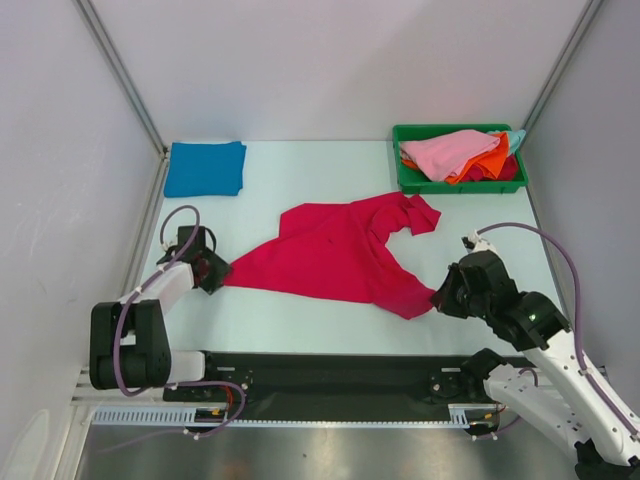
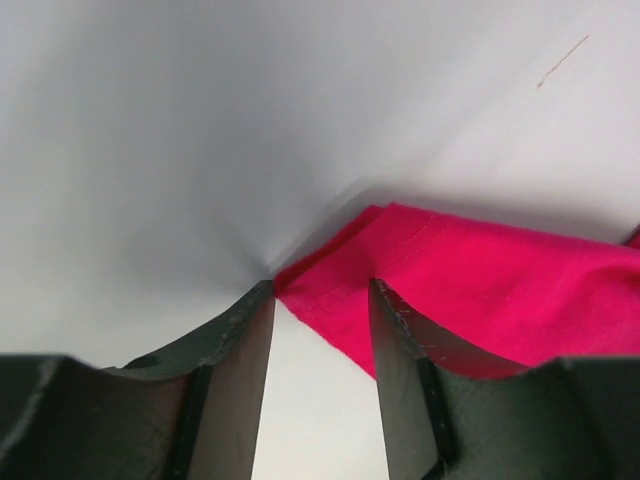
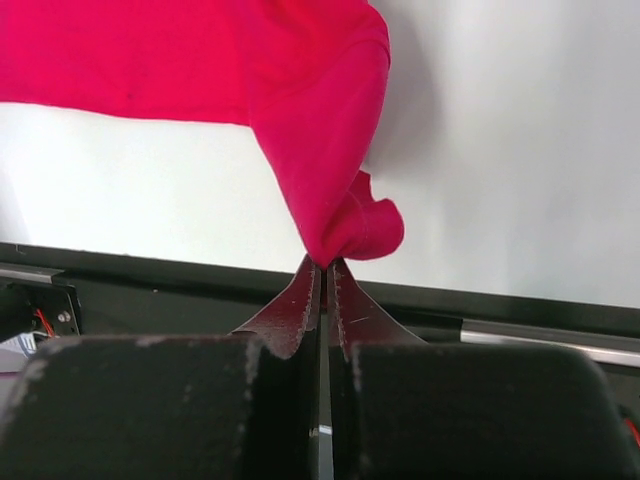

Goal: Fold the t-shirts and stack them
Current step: Flatten the tshirt out

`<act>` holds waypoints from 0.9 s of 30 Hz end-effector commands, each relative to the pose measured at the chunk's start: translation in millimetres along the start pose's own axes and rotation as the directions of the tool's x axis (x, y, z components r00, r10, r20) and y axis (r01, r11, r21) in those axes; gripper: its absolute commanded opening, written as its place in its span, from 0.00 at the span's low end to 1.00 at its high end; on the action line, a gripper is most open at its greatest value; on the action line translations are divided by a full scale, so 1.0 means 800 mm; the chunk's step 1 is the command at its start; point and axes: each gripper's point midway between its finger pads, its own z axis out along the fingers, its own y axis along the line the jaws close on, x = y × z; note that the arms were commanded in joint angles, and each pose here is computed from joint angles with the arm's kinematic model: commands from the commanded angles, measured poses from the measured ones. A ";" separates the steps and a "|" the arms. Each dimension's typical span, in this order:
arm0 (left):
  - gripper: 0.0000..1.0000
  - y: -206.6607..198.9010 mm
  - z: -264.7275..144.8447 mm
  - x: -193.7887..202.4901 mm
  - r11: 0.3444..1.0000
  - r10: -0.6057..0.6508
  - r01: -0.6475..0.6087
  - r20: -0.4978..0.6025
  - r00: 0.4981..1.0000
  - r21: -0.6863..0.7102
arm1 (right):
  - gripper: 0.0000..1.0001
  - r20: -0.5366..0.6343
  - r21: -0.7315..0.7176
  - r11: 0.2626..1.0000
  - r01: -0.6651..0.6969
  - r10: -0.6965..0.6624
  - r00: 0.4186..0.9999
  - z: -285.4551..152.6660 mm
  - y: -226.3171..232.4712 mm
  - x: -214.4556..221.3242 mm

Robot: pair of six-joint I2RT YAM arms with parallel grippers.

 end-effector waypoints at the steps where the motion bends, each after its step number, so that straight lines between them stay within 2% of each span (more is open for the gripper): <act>1: 0.47 -0.002 0.007 -0.008 1.000 -0.006 0.006 0.013 1.000 0.010 | 0.00 0.030 -0.038 0.999 -0.005 0.006 1.000 0.002 0.010 -0.012; 2: 0.44 -0.007 0.007 -0.009 0.999 -0.009 0.009 0.014 1.000 0.033 | 0.00 0.029 -0.040 0.999 -0.004 0.005 1.000 0.003 0.011 -0.012; 4: 0.29 -0.010 0.007 -0.011 0.999 -0.003 0.002 0.015 1.000 0.051 | 0.00 0.030 -0.040 0.999 -0.013 0.014 0.999 0.004 0.011 -0.013; 6: 0.06 -0.014 0.003 -0.012 0.998 0.005 -0.005 0.014 1.000 0.065 | 0.00 0.028 -0.040 0.999 -0.016 0.017 0.999 0.008 0.012 -0.013; 7: 0.00 -0.014 0.001 -0.015 0.998 0.010 -0.012 0.021 1.000 0.067 | 0.00 0.021 -0.042 0.999 -0.019 0.020 1.000 0.010 0.012 -0.012; 11: 0.00 -0.022 -0.024 -0.031 0.995 0.043 -0.050 0.076 0.996 0.091 | 0.00 -0.013 -0.092 0.996 -0.010 0.009 1.000 0.032 0.034 -0.016; 17: 0.00 -0.036 -0.066 -0.042 0.977 0.144 -0.164 0.150 0.978 0.134 | 0.00 -0.204 -0.277 0.959 0.069 -0.129 0.970 0.086 0.124 0.001; 18: 0.00 -0.039 -0.073 -0.041 0.972 0.162 -0.186 0.164 0.973 0.141 | 0.00 -0.259 -0.302 0.947 0.106 -0.189 0.947 0.093 0.138 0.022; 19: 0.00 -0.036 -0.076 -0.039 0.970 0.184 -0.208 0.174 0.967 0.128 | 0.00 -0.372 -0.309 0.945 0.111 -0.228 0.900 0.109 0.143 0.053; 20: 0.00 -0.035 -0.078 -0.033 0.965 0.203 -0.228 0.178 0.963 0.129 | 0.00 -0.420 -0.330 0.934 0.136 -0.275 0.865 0.114 0.154 0.066; 21: 0.00 -0.040 -0.081 -0.024 0.955 0.231 -0.258 0.180 0.956 0.145 | 0.00 -0.483 -0.375 0.913 0.162 -0.341 0.806 0.109 0.165 0.097; 22: 0.00 -0.040 -0.086 -0.022 0.948 0.248 -0.278 0.189 0.950 0.153 | 0.00 -0.553 -0.353 0.918 0.182 -0.362 0.751 0.123 0.160 0.123; 23: 0.00 -0.039 -0.085 -0.013 0.942 0.266 -0.294 0.176 0.948 0.158 | 0.00 -0.580 -0.355 0.914 0.198 -0.381 0.720 0.124 0.160 0.136; 25: 0.00 -0.037 -0.086 -0.005 0.931 0.297 -0.324 0.167 0.940 0.169 | 0.01 -0.615 -0.351 0.913 0.207 -0.392 0.684 0.126 0.159 0.159; 27: 0.00 -0.034 -0.088 0.003 0.923 0.320 -0.345 0.157 0.934 0.173 | 0.05 -0.632 -0.346 0.919 0.188 -0.377 0.677 0.129 0.151 0.172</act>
